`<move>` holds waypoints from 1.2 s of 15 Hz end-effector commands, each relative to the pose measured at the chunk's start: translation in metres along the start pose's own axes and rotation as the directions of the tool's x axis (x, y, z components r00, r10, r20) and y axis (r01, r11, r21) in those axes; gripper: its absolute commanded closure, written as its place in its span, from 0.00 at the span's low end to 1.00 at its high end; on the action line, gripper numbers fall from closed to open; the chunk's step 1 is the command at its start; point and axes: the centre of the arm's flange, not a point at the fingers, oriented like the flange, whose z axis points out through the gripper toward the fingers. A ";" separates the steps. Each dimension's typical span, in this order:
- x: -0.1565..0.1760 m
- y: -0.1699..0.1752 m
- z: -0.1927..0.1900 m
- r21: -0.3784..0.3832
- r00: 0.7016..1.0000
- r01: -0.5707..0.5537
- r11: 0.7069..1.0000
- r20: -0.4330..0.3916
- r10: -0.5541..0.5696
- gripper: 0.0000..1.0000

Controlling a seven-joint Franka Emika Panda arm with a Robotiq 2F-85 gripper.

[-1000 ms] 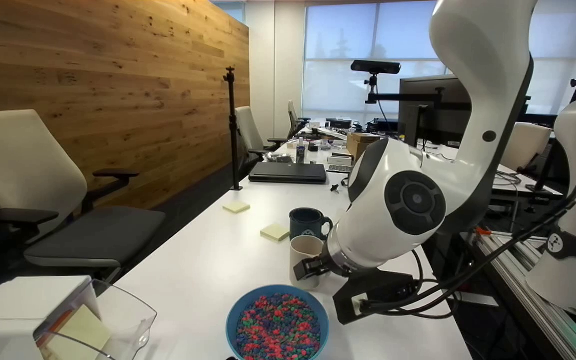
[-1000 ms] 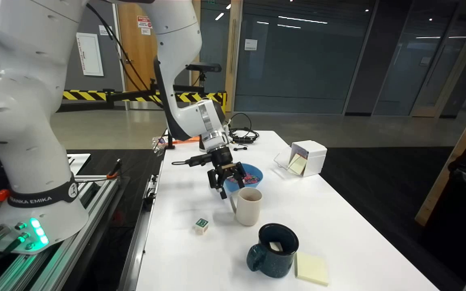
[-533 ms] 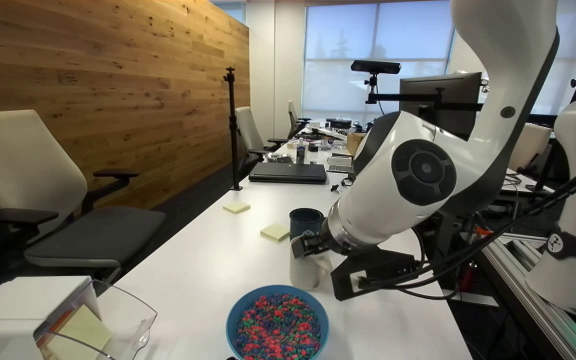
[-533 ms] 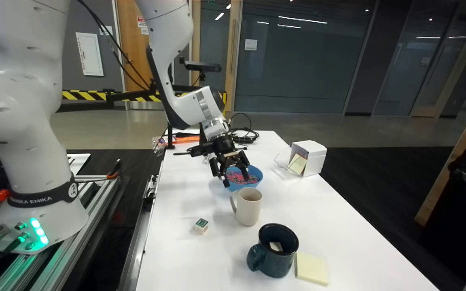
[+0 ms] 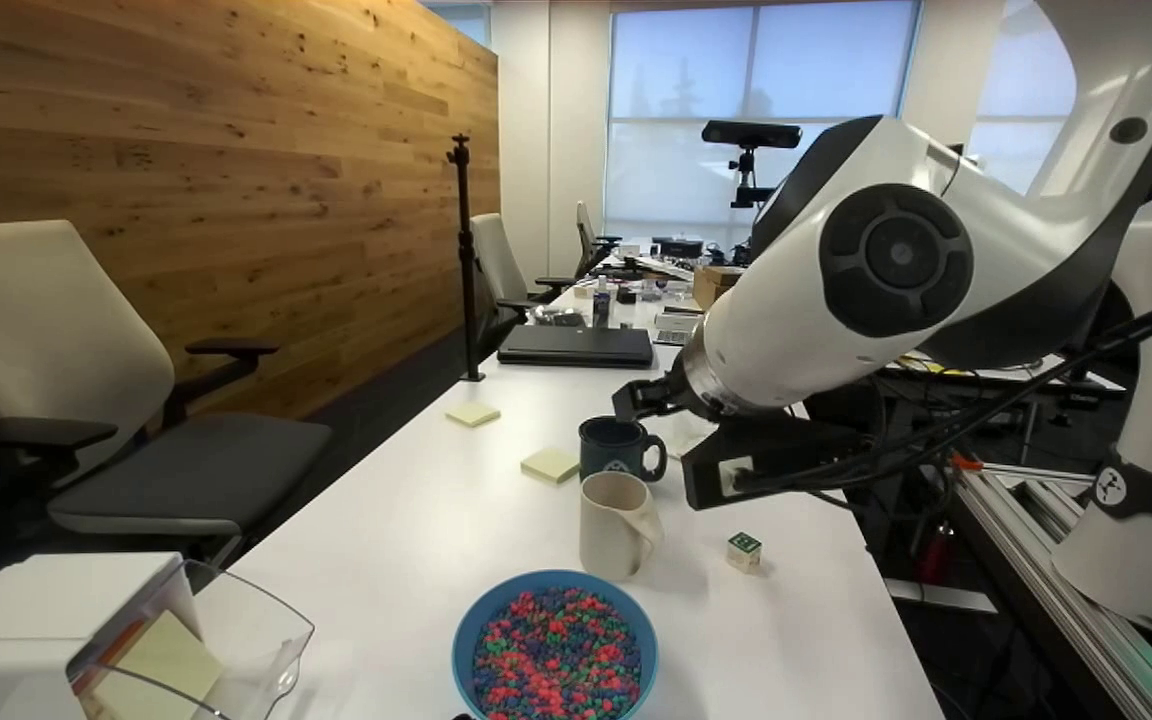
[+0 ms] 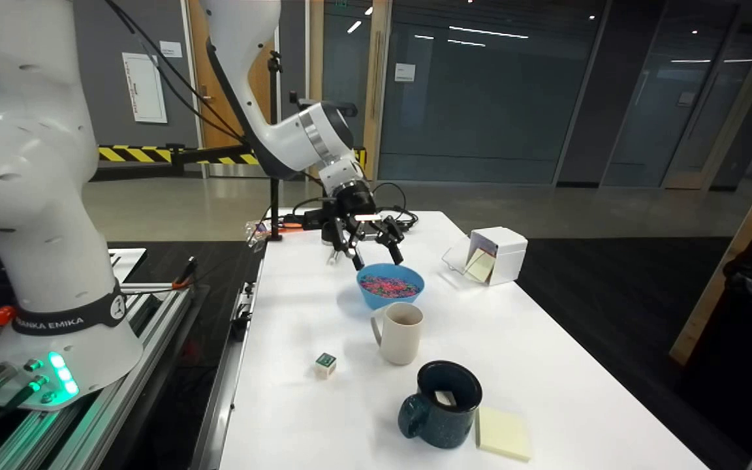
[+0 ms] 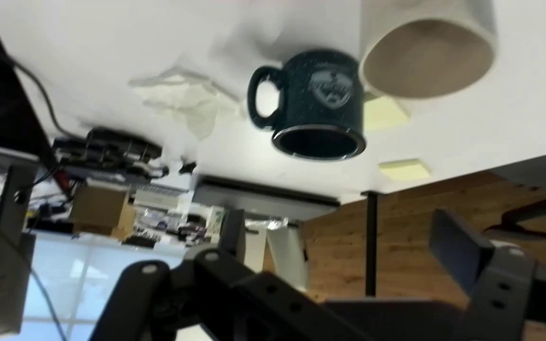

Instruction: Pour the contents from the white cup into the blue bowl

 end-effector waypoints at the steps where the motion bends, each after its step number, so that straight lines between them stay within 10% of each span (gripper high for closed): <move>1: 0.032 0.026 -0.013 -0.110 0.984 0.008 0.994 -0.175 -0.027 0.00; 9: 0.051 0.048 -0.052 0.199 0.987 0.049 0.979 -0.159 -0.017 0.00; 18: 0.040 0.079 -0.083 0.540 0.979 0.187 0.821 -0.029 -0.203 0.00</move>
